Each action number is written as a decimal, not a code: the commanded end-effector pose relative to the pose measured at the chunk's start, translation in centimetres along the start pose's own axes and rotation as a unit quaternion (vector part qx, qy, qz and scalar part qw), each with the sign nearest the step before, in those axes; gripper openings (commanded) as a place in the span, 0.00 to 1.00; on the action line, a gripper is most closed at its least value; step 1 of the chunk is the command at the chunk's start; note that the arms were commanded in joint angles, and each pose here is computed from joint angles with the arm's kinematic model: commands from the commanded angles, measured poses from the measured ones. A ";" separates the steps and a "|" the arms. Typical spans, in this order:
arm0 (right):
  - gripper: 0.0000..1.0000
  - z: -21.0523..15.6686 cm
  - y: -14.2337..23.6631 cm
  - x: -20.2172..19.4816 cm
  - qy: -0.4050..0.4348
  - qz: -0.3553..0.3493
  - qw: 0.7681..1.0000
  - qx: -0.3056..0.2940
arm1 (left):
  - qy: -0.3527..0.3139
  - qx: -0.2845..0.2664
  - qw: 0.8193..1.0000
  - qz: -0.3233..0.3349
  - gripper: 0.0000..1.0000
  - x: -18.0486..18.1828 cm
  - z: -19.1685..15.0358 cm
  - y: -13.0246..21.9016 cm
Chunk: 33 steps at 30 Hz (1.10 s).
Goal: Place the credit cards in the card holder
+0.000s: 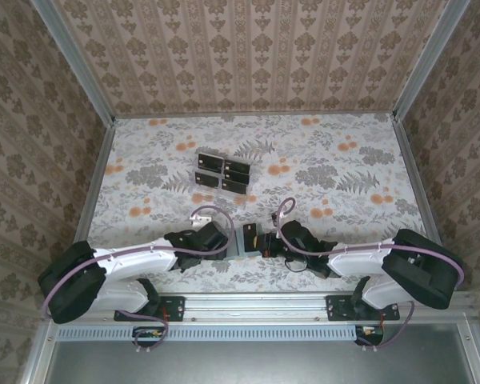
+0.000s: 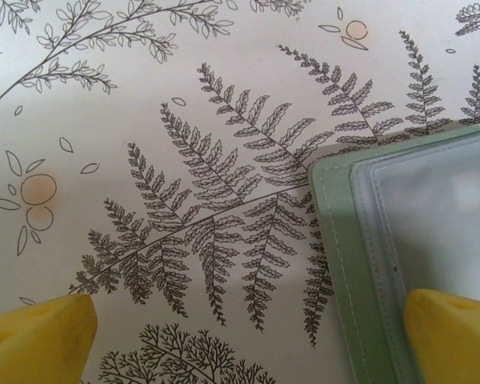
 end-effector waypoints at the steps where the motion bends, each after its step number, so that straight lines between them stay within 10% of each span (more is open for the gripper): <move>1: 0.00 0.5 -0.5 2.1 0.005 0.038 0.999 -0.005 | 0.006 0.013 1.000 0.021 1.00 0.7 -1.2 -0.4; 33: 0.00 -0.2 -2.4 0.6 -0.011 0.053 0.999 -0.008 | 0.009 0.026 0.999 0.037 1.00 1.3 -3.0 -0.6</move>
Point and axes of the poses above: each hand's point on the last joint's axis, 136 mm out from that joint toward the fingers, its own y axis back along the fingers, its own x axis along the line the jaws close on, z = x × y, the point moved 2 cm from there along y, back along the fingers, and after that the axes turned 14 degrees about -y, right-handed, at the moved point
